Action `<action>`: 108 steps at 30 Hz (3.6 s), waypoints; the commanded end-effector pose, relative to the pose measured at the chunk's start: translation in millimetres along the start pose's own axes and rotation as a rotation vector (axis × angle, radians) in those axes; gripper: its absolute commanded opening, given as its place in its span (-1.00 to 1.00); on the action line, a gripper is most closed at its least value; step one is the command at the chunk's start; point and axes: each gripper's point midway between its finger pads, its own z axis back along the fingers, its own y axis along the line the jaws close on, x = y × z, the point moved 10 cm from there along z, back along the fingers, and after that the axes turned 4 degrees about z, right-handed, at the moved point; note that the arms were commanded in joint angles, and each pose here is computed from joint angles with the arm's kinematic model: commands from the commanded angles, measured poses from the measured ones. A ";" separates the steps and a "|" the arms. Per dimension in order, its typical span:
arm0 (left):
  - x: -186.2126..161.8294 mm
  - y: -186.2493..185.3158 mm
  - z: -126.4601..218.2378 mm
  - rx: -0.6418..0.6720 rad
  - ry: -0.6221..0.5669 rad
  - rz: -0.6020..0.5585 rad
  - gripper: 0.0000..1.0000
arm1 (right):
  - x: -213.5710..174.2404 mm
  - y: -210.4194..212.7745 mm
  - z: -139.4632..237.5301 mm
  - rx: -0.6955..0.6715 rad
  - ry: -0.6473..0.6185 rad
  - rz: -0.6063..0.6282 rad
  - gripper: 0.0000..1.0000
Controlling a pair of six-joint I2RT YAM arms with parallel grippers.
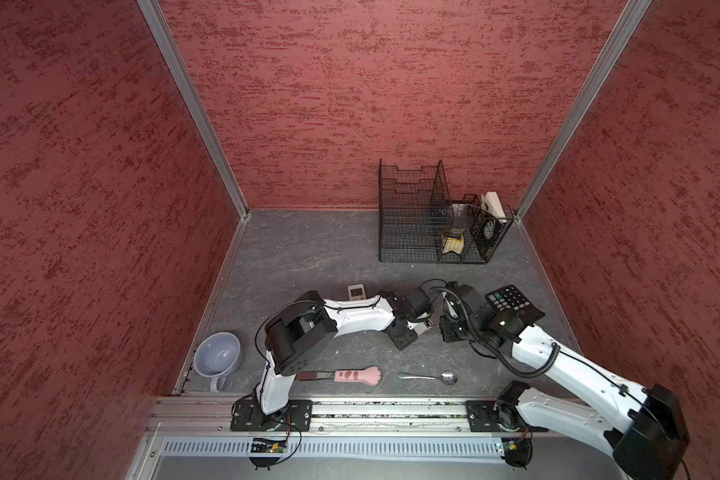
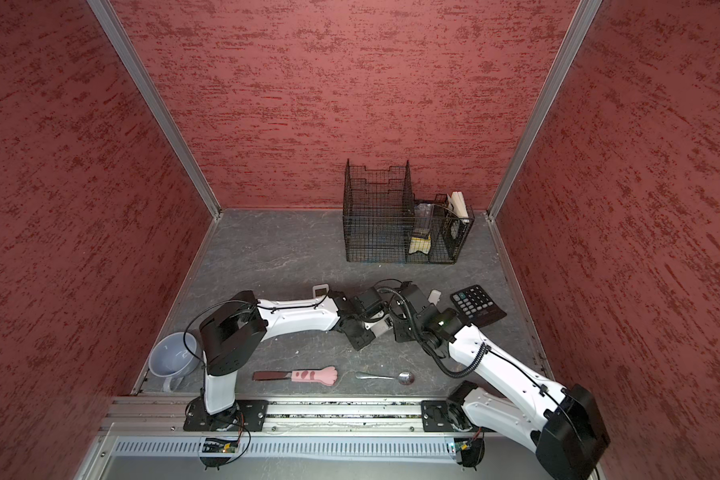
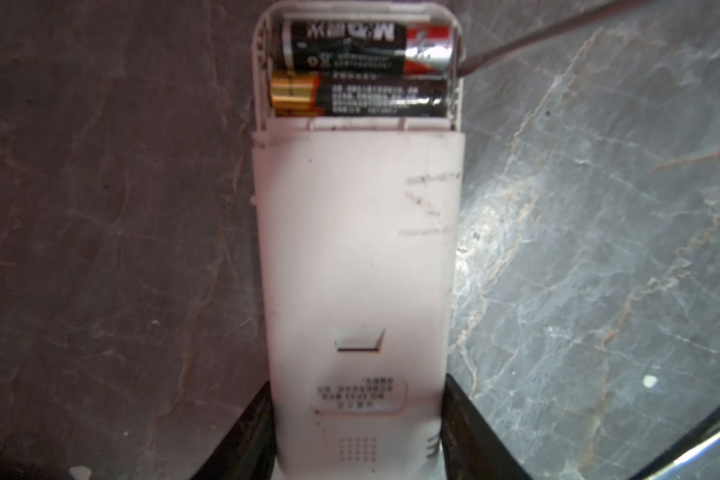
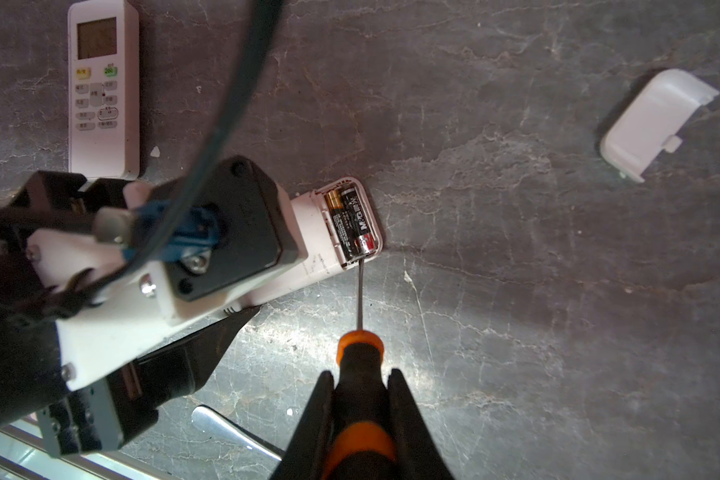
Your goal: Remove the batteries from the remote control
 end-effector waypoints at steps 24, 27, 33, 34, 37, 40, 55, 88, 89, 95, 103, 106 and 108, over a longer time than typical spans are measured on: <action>-44.0 -17.1 -60.7 -0.060 0.218 -0.075 -0.27 | 35.1 14.7 28.4 0.097 -0.341 0.029 -1.00; -44.3 -17.3 -61.3 -0.060 0.220 -0.075 -0.27 | 34.3 14.7 28.2 0.090 -0.327 0.031 -1.00; -43.5 -15.7 -61.7 -0.049 0.219 -0.071 -0.28 | 24.8 9.5 20.6 0.022 -0.209 0.011 -1.00; -44.2 -15.1 -61.7 -0.047 0.222 -0.071 -0.28 | 22.8 8.3 18.6 0.003 -0.174 0.002 -1.00; -43.2 -14.2 -60.7 -0.042 0.218 -0.069 -0.28 | 17.6 6.3 13.7 -0.040 -0.076 -0.011 -1.00; -43.5 -13.0 -59.9 -0.039 0.217 -0.066 -0.28 | 15.9 8.3 15.3 -0.015 -0.046 -0.022 -1.00; -42.6 -13.6 -59.9 -0.044 0.211 -0.063 -0.30 | 11.8 8.6 10.4 -0.023 0.023 -0.057 -1.00; -44.7 -14.6 -62.8 -0.043 0.219 -0.064 -0.31 | 11.4 0.2 3.8 -0.104 0.029 -0.103 -1.00; -45.0 -14.1 -62.9 -0.043 0.220 -0.063 -0.32 | 11.7 0.1 4.3 -0.104 0.026 -0.105 -1.00; -45.6 -14.6 -63.1 -0.040 0.221 -0.064 -0.32 | 11.7 -0.8 2.4 -0.105 0.033 -0.107 -1.00; -46.4 -14.4 -63.5 -0.038 0.223 -0.061 -0.32 | 11.1 0.6 -4.5 -0.085 0.043 -0.108 -1.00; -46.1 -14.5 -63.6 -0.040 0.221 -0.062 -0.33 | 9.4 0.6 -7.8 -0.076 0.046 -0.120 -1.00; -46.0 -14.7 -63.6 -0.040 0.220 -0.062 -0.33 | 8.0 0.5 -10.2 -0.068 0.045 -0.131 -1.00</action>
